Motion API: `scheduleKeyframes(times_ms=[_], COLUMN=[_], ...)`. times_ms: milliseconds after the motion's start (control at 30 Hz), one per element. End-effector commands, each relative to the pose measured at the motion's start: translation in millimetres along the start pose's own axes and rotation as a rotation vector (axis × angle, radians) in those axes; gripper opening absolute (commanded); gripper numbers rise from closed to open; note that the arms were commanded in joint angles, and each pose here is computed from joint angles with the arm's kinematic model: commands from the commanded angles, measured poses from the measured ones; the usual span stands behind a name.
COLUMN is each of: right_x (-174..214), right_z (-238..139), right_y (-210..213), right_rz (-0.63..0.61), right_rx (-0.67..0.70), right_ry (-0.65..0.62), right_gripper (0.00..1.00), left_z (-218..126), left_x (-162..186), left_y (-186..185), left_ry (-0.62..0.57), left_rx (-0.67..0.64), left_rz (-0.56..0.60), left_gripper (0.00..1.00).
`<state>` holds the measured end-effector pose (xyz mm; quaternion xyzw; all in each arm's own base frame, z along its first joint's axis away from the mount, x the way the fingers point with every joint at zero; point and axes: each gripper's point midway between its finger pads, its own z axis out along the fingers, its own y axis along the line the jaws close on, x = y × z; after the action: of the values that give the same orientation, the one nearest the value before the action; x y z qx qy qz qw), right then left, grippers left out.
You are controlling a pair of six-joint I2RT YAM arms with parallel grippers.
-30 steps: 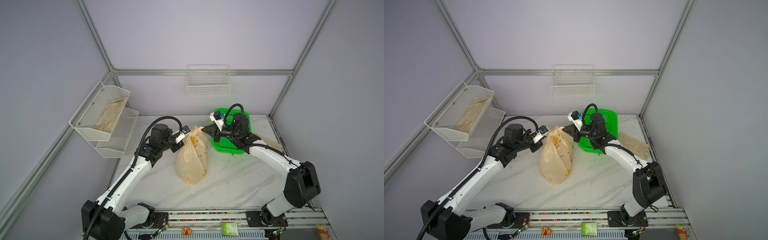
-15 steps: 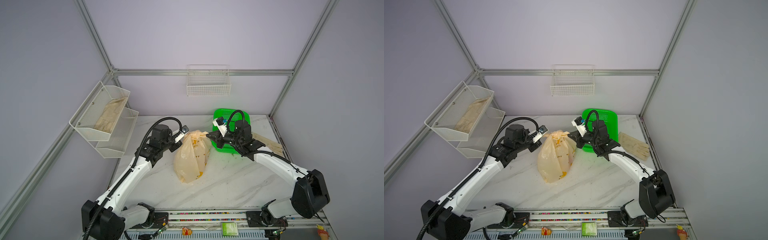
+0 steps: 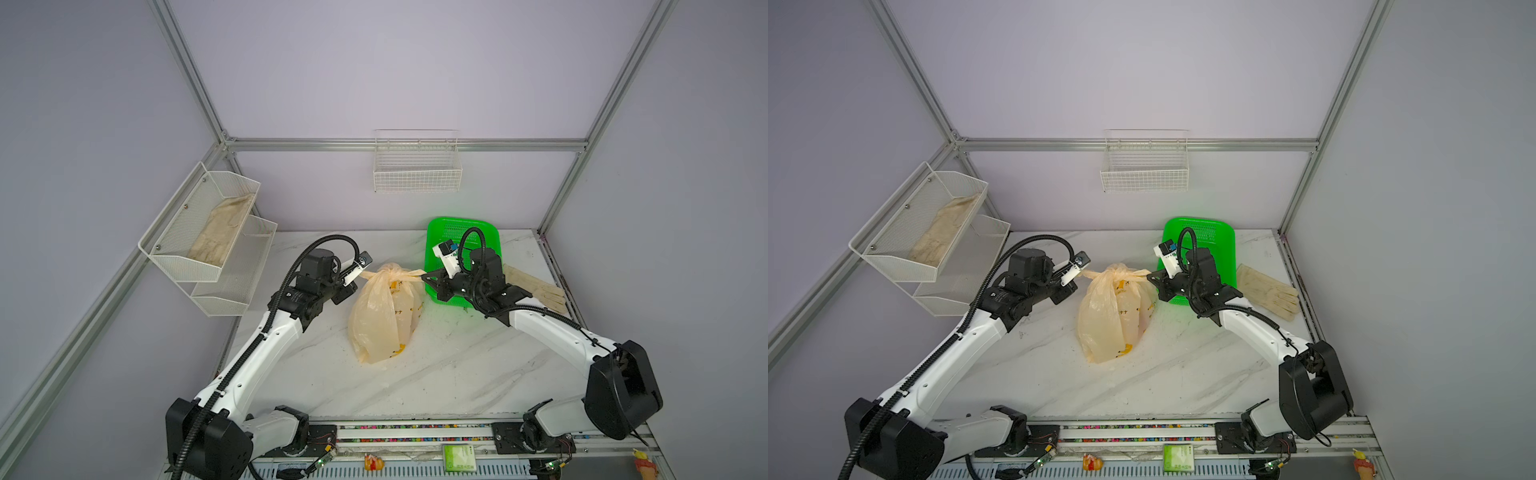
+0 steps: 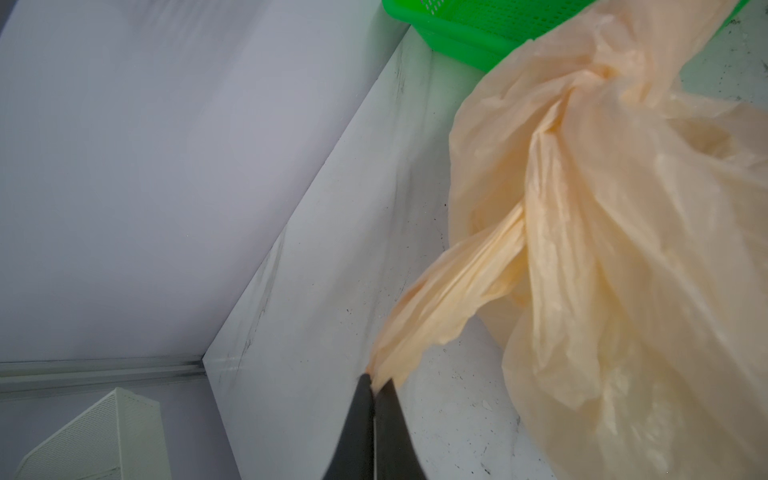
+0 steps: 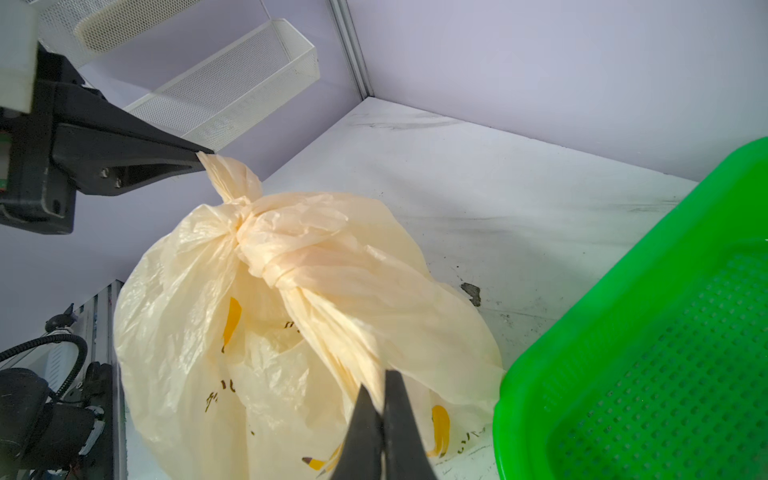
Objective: Place the fake fruits into the plastic bag and tie a complex knot
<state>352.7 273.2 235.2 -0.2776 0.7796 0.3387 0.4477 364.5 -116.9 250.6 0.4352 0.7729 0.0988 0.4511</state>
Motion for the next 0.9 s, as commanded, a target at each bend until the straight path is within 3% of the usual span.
scheduleKeyframes(times_ms=[0, 200, 400, 533, 867], right_x=[2.6, -2.5, -2.9, -4.6, -3.4], right_z=[-2.6, 0.1, 1.7, 0.9, 1.0], right_y=[-12.1, -2.5, -1.2, -0.2, -0.6], right_rz=[-0.004, -0.01, -0.018, -0.025, -0.025], right_rx=[0.049, -0.002, -0.01, -0.011, -0.011], right_ry=[0.006, -0.016, -0.013, -0.014, -0.013], right_gripper=[0.0, 0.0, 0.0, 0.0, 0.0], left_z=[1.2, 1.0, 0.7, 0.5, 15.8], left_x=[20.4, 2.6, -2.6, -7.1, -18.2], left_y=[17.9, 7.8, 12.8, 10.3, 4.8], left_ry=[0.083, -0.008, -0.005, -0.016, -0.039], left_rx=[-0.071, -0.002, -0.001, 0.028, 0.102], left_rz=[0.012, 0.016, 0.046, 0.064, 0.111], left_gripper=[0.0, 0.03, 0.35, 0.51, 0.56])
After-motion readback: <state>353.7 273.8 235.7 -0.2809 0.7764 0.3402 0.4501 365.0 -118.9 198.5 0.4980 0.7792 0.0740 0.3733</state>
